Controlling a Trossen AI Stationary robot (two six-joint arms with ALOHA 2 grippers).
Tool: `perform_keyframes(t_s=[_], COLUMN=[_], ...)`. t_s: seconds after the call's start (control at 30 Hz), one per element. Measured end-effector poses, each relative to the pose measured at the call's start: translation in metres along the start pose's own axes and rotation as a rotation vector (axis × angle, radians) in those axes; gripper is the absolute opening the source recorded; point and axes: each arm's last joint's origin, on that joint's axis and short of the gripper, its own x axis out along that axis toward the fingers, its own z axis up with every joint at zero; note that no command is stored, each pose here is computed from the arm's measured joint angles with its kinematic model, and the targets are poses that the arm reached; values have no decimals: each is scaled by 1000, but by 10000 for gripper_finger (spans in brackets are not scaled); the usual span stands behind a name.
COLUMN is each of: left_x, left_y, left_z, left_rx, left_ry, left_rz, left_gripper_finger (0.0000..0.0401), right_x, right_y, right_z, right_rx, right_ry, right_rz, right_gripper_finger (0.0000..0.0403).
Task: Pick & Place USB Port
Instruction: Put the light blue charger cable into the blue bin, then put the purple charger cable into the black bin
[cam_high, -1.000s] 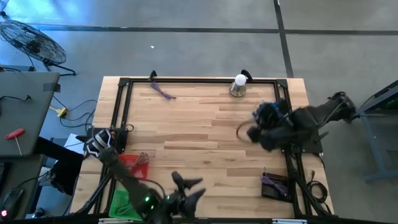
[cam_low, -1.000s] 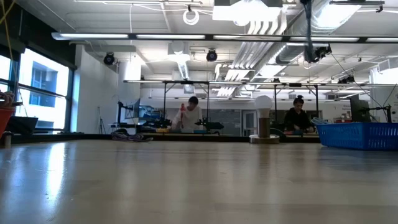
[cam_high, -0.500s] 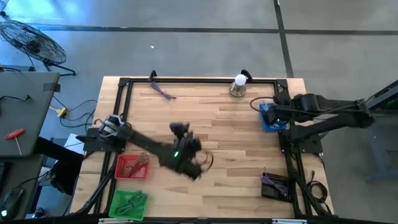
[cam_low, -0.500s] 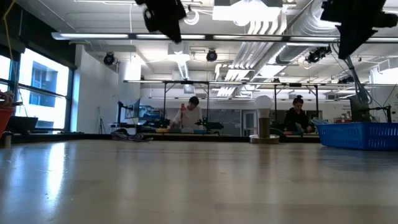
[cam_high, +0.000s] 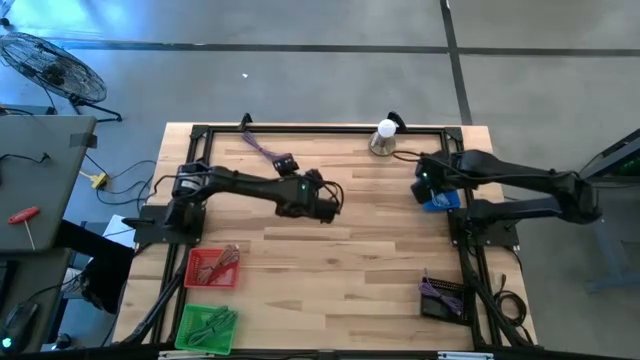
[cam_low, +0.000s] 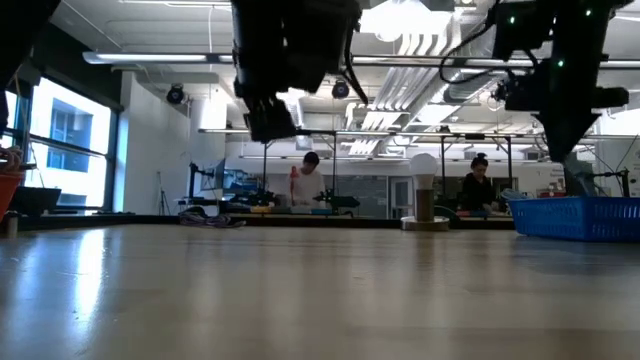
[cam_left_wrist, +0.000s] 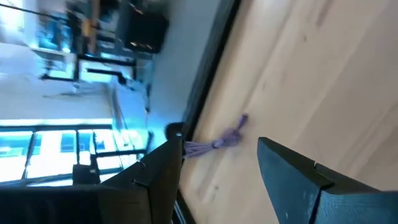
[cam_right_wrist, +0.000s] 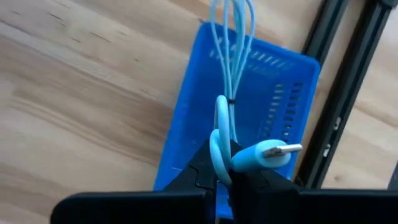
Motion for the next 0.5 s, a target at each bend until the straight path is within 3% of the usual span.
perform_keyframes(t_s=[0.23,0.5], left_x=[24,26], left_y=[-17,-21], left_z=[-4,-9], left_rx=[78,114], left_ry=[12,52], left_rz=[-41,-95], left_gripper_finger=[202,202], right_x=[30,40], right_y=[-8,-9], right_z=[-1,-1], right_rx=[47,28], right_ry=[46,38], right_rz=[-1,3], right_gripper_finger=[14,101])
